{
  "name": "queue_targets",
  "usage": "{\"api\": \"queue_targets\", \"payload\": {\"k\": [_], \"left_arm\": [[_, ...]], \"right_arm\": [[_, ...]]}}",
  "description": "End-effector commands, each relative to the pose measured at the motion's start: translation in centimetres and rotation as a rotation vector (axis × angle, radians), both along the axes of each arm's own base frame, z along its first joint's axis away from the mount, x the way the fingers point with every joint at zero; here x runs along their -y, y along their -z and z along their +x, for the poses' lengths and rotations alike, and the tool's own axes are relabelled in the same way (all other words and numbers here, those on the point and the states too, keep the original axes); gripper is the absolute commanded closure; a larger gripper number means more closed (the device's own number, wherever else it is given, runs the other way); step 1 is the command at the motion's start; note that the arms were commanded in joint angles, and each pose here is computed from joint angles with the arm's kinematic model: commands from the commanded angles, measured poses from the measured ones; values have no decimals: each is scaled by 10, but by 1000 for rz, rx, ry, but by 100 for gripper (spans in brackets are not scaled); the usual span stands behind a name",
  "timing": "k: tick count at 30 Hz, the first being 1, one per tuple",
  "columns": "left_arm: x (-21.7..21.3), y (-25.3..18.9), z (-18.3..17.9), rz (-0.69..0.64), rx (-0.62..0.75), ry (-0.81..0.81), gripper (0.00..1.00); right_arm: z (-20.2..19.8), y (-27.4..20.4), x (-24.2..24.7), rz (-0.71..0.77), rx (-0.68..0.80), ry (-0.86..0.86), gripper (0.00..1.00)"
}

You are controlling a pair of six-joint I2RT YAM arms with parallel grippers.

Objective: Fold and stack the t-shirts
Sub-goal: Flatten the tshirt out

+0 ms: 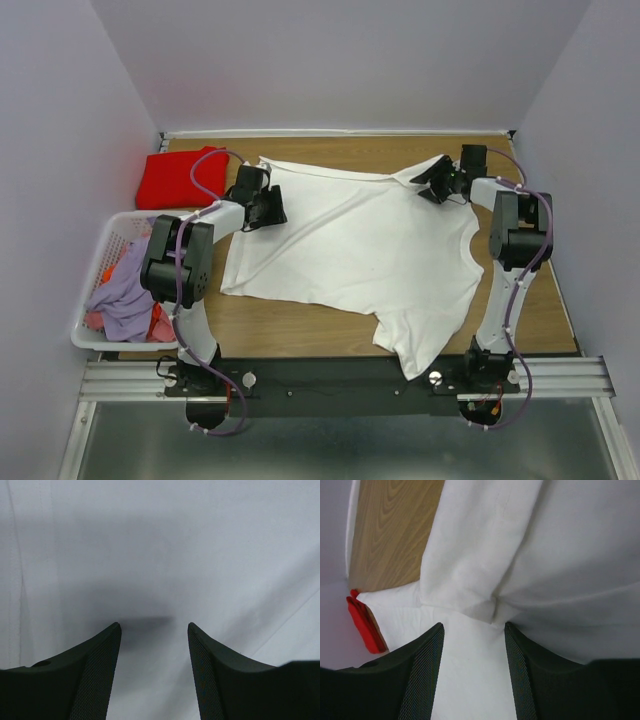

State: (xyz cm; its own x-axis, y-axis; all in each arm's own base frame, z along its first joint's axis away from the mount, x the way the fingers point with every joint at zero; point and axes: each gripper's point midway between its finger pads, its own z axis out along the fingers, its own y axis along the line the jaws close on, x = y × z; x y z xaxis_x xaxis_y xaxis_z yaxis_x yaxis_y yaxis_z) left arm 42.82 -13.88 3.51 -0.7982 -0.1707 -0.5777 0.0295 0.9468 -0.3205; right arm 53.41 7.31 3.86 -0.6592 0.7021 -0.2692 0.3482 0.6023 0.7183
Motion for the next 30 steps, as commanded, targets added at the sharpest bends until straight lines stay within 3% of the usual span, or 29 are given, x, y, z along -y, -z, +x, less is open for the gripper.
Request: {"api": "queue_targets", "payload": {"k": [1, 21, 30], "left_arm": [[-6, 7, -10, 47, -34, 7, 36], [-7, 11, -17, 71, -48, 8, 36], [-3, 12, -27, 68, -56, 23, 36]], "right_arm": [[18, 15, 4, 1, 5, 53, 41], [99, -10, -11, 102, 133, 37, 41], [158, -79, -27, 144, 370, -54, 41]]}}
